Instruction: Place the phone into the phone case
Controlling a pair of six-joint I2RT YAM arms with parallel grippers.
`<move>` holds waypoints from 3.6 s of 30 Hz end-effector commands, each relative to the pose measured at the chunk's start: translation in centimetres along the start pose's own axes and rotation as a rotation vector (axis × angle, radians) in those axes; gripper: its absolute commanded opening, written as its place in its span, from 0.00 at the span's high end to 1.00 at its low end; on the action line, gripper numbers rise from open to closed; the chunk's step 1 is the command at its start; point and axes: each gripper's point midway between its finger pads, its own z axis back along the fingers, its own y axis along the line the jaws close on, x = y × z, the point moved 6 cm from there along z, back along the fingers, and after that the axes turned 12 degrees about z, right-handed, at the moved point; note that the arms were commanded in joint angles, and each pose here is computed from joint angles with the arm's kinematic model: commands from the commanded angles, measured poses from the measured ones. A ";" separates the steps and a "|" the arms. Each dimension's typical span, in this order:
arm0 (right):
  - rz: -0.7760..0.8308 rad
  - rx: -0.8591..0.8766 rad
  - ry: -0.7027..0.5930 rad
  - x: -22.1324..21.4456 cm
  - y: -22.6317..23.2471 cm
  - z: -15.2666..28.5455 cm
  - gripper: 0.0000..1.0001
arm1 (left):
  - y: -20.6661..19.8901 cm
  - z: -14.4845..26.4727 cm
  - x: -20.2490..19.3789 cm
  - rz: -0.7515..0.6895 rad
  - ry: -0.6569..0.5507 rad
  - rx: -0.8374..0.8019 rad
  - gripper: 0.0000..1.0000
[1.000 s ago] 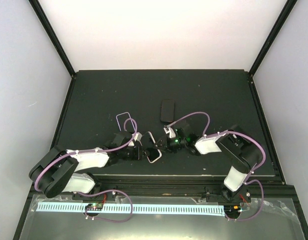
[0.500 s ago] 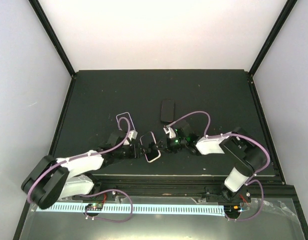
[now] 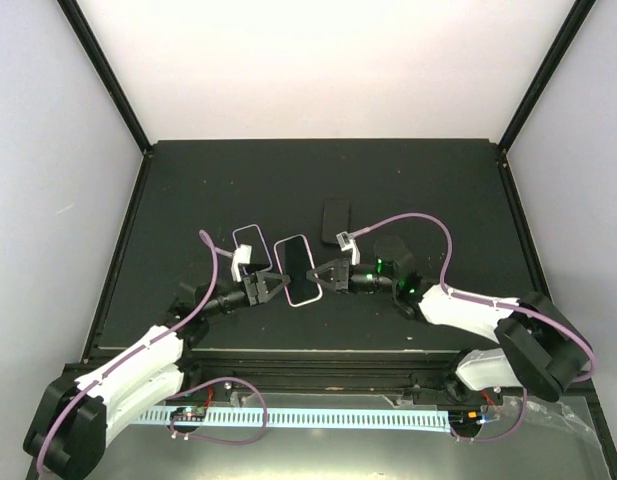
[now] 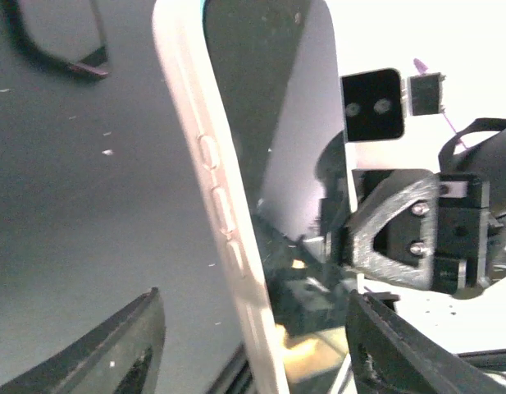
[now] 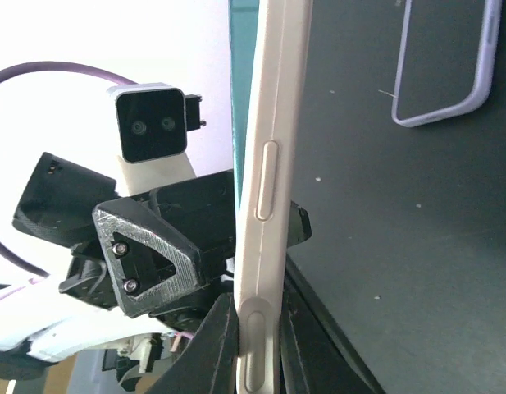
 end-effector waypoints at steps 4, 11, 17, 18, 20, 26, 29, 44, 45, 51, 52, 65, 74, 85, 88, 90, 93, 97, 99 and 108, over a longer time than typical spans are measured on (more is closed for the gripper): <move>0.136 0.198 -0.097 1.4 4.9 1.4 0.93 | -3.4 0.7 0.0 -0.008 0.019 -0.214 0.50; 0.163 0.204 -0.088 1.1 5.4 1.6 0.90 | -4.3 1.1 -0.2 -0.024 0.028 -0.279 0.76; 0.176 0.214 -0.050 0.7 5.5 1.5 0.82 | -5.4 1.6 -0.6 -0.093 0.055 -0.332 0.91; 0.184 0.211 -0.045 0.8 5.6 1.5 0.80 | -5.4 1.6 -0.7 -0.106 0.062 -0.334 0.93; 0.198 0.195 -0.035 0.9 5.9 1.7 0.69 | -5.5 1.8 -1.0 -0.130 0.080 -0.337 0.96; 0.225 0.141 -0.027 1.8 6.6 2.3 0.43 | -6.2 2.2 -1.9 -0.195 0.161 -0.356 0.98; 0.244 0.131 -0.029 2.5 7.2 2.5 0.39 | -6.4 2.5 -2.3 -0.214 0.186 -0.357 0.98; 0.252 0.184 -0.026 4.7 8.6 2.0 0.61 | -5.6 2.5 -3.2 -0.247 0.257 -0.318 0.99; 0.255 0.184 -0.029 4.7 8.6 2.0 0.66 | -5.3 2.4 -3.1 -0.251 0.249 -0.288 0.98; 0.292 0.174 -0.070 4.9 8.9 2.7 0.98 | -3.3 1.9 -2.2 -0.228 0.204 -0.073 0.99; 0.305 0.164 -0.073 4.9 8.9 2.8 0.99 | -2.8 1.7 -2.1 -0.216 0.198 -0.036 0.99; 0.250 0.111 -0.018 3.5 7.3 2.7 0.59 | -3.1 1.0 -1.4 -0.168 0.195 -0.045 0.98; 0.175 0.170 0.061 1.3 5.2 1.8 0.34 | -6.3 2.1 -0.5 -0.222 0.096 -0.157 0.99; 0.085 0.233 0.166 -1.6 3.3 1.4 0.41 | -7.0 2.3 1.1 -0.250 -0.031 -0.124 0.99; 0.062 0.226 0.199 -2.2 2.8 0.9 0.44 | -7.0 2.4 1.3 -0.250 -0.052 -0.126 0.99; 0.048 0.227 0.213 -2.5 2.6 0.6 0.47 | -7.0 2.4 1.4 -0.246 -0.060 -0.122 0.98; 0.025 0.222 0.233 -2.7 2.2 0.3 0.49 | -6.9 2.4 1.5 -0.233 -0.071 -0.125 0.99; 0.012 0.209 0.229 -2.8 1.8 0.1 0.62 | -6.6 2.4 1.6 -0.224 -0.088 -0.118 0.98; 0.007 0.204 0.223 -2.8 1.8 0.1 0.69 | -6.2 2.4 1.7 -0.222 -0.100 -0.098 0.98; -0.034 0.189 0.171 -2.5 1.6 0.2 0.99 | -5.2 2.5 1.9 -0.224 -0.126 -0.038 0.98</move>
